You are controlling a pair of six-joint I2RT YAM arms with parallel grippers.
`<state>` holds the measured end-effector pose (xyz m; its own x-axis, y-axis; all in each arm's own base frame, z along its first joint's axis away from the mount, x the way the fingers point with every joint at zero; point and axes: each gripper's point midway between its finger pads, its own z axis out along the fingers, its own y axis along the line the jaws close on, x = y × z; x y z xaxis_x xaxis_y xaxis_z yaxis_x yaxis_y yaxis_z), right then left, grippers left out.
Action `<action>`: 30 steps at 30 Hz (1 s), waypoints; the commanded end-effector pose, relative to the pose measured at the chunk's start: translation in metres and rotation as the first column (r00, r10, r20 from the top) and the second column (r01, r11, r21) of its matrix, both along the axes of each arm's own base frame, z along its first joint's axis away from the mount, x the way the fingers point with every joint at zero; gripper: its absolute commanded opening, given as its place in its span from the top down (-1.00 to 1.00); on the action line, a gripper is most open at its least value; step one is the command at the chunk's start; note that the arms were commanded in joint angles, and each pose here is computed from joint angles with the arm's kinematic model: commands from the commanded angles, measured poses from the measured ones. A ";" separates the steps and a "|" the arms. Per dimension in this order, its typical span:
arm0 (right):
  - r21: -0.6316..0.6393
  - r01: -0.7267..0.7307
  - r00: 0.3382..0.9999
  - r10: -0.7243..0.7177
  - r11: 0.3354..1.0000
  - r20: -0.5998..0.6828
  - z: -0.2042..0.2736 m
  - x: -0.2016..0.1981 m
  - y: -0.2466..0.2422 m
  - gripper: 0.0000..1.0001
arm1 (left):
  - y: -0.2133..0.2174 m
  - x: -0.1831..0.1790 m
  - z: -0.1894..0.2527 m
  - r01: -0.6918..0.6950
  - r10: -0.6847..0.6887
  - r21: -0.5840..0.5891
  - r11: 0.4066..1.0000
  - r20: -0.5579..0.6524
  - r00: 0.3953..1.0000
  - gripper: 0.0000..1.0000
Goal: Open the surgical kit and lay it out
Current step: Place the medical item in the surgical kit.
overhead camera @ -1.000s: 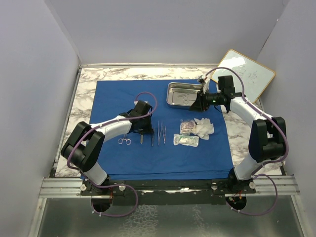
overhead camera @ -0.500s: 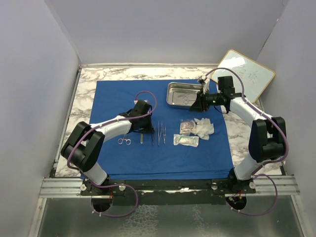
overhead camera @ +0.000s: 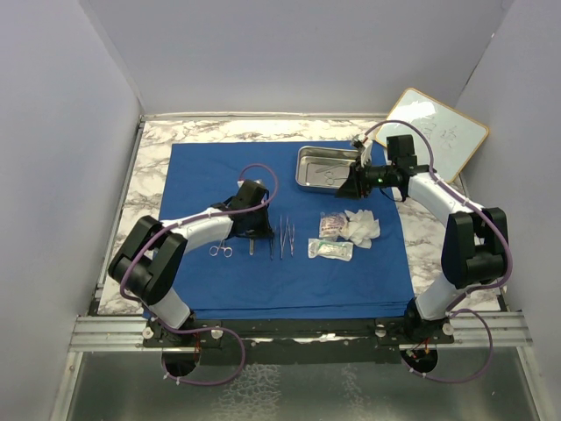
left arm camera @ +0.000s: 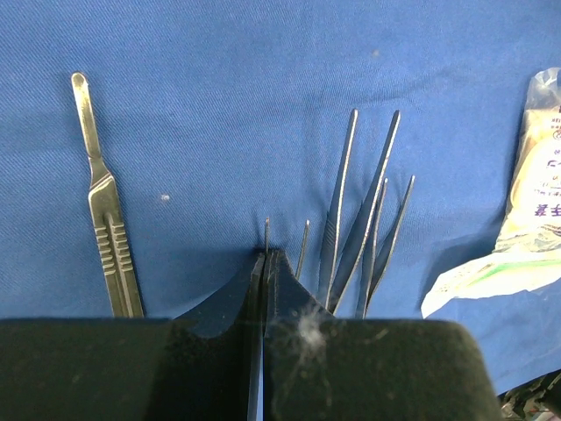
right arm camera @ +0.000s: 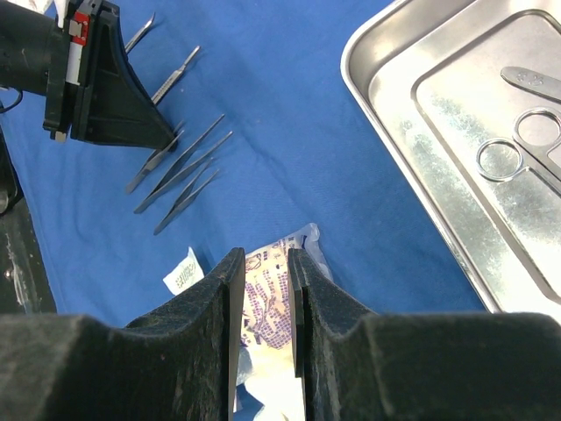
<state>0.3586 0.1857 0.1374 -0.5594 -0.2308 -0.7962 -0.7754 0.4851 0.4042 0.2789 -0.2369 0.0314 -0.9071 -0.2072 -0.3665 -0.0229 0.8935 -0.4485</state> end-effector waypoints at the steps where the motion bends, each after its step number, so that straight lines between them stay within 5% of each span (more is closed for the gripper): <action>1: 0.024 -0.019 1.000 0.018 1.000 0.023 0.003 0.001 0.001 0.46 | -0.001 0.000 -0.005 -0.003 0.003 -0.012 1.000 -0.007 1.000 0.98; 30: 0.035 -0.017 1.000 0.016 0.999 0.005 0.001 0.001 0.000 0.45 | 0.000 0.004 0.000 -0.020 0.020 -0.019 1.000 0.001 1.000 0.77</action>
<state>0.3585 0.1850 0.1387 -0.5597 -0.2229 -0.7982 -0.7769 0.4765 0.4117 0.2798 -0.2349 0.0291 -0.9044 -0.2244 -0.3628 -0.0386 0.8900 -0.4542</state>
